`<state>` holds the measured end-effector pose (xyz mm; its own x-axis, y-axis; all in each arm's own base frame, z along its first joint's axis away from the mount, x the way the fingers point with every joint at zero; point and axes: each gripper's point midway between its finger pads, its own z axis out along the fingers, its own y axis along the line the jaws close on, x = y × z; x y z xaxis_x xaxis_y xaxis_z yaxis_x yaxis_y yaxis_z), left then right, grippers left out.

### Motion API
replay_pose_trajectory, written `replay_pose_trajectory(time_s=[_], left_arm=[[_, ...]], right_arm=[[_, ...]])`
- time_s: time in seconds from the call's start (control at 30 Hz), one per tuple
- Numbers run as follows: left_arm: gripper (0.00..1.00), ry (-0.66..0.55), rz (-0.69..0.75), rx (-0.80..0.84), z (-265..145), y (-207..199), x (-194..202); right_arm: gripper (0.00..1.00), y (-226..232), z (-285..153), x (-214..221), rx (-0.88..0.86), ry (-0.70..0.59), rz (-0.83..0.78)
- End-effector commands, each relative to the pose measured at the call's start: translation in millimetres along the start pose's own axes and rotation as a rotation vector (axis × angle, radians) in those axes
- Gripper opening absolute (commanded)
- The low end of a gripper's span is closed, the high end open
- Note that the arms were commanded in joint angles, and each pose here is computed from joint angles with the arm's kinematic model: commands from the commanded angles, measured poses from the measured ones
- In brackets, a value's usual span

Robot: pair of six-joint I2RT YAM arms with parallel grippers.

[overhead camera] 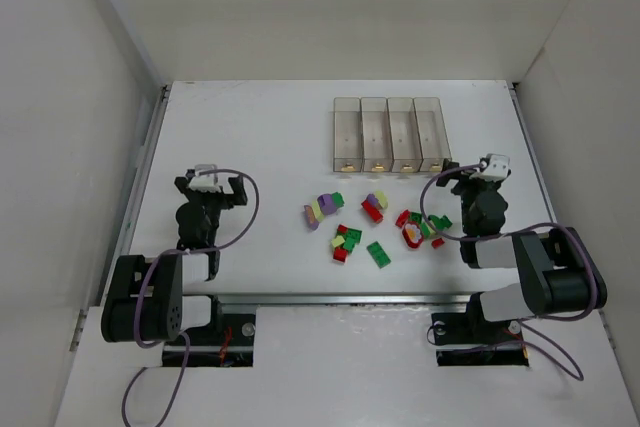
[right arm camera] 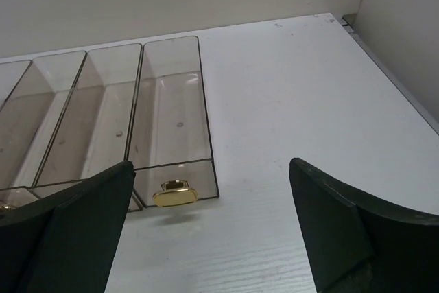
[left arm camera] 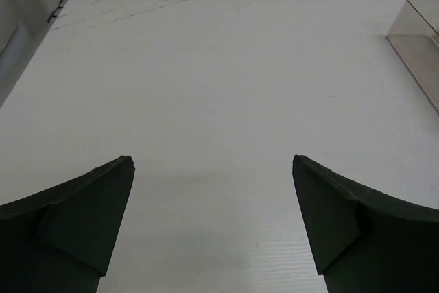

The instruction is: Sort the legos into containers by color

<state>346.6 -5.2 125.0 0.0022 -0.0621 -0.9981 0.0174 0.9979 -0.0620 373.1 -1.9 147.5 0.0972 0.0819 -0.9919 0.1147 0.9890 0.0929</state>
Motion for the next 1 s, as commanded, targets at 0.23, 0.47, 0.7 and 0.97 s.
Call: replay_pose_trajectory(time_s=[0.23,0.47,0.7,0.97], left_arm=[[1.00,-0.217,0.145,0.270,0,-45,-63],[1.00,0.134,0.572,0.640,31,-113,-120],[1.00,0.086,0.740,0.504,30,-110,-254],[1.00,0.246,0.618,0.639,13,-145,-198]], right_arm=[[0.99,19,8,-55,-0.081,-0.121,-0.007],[0.99,64,9,-166,-0.138,-0.071,-0.290],[0.99,90,-22,-324,-0.101,-0.180,-0.519],[0.99,102,-12,-313,-0.094,-0.094,-0.459]])
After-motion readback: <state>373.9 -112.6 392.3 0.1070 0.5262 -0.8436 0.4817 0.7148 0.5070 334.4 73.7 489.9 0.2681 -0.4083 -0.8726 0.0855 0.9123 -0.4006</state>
